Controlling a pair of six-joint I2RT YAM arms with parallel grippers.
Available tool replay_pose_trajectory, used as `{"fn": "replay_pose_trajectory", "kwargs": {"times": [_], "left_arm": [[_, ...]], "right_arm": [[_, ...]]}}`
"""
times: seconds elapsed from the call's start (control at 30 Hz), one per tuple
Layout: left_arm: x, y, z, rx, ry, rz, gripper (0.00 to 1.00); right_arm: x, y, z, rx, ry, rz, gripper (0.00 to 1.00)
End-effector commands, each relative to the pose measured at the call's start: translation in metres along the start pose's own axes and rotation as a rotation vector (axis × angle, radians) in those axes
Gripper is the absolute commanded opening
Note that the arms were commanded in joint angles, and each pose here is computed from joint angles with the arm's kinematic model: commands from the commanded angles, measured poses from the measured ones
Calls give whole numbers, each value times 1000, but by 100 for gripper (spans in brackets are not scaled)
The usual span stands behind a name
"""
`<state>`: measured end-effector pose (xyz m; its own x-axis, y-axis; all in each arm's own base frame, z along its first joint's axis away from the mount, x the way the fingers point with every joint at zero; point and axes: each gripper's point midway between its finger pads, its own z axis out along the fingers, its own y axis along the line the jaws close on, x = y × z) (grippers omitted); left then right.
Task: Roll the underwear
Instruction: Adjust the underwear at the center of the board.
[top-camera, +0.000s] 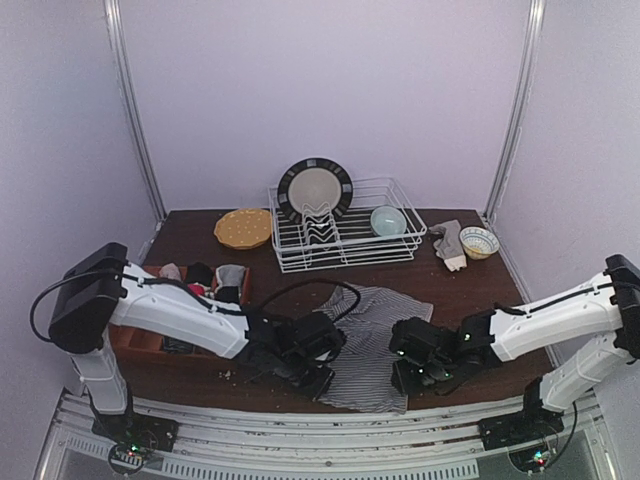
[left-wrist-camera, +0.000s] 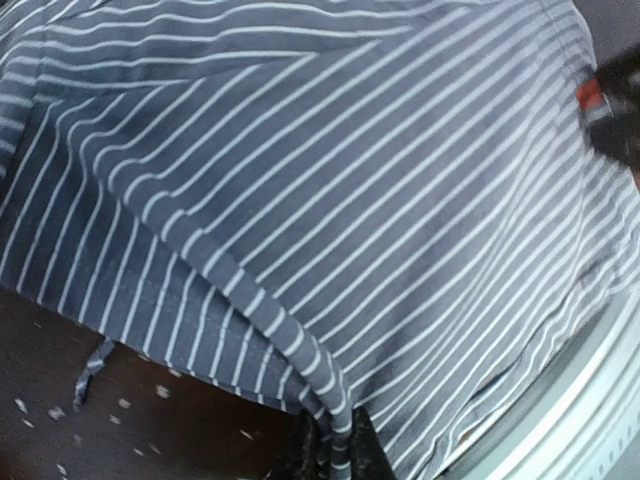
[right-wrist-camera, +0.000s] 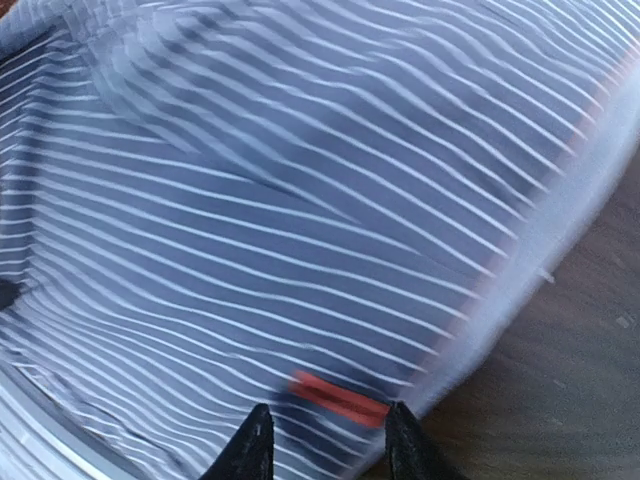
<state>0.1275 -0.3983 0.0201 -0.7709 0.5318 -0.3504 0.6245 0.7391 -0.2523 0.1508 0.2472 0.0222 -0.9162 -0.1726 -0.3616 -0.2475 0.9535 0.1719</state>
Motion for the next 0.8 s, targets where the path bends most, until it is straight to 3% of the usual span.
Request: {"fn": "replay_pose_trajectory", "kwargs": {"times": [0.0,0.07,0.17,0.23,0.33,0.47,0.77], "left_arm": [[1,-16,-8,26,-13,30,9],[3,-15,-13,21,-23,21,14],[3,-14,-23,13,-40,15,30],[5,-14,-29,1,-45,18,43],[10,-14,-36,-25,-50,21,54],[24,-13,-38,-48,-35,20,59],[47,-8,-28,-78,-17,-8,59]], "right_arm": [[16,-44,-16,107,-19,42,38],[19,-47,-26,87,-27,57,44],[19,-47,-41,51,-44,87,52],[22,-43,-49,13,-42,106,54],[33,-31,-50,-50,-8,123,56],[45,-19,-44,-75,28,115,56],[59,-2,-30,-68,44,44,55]]}}
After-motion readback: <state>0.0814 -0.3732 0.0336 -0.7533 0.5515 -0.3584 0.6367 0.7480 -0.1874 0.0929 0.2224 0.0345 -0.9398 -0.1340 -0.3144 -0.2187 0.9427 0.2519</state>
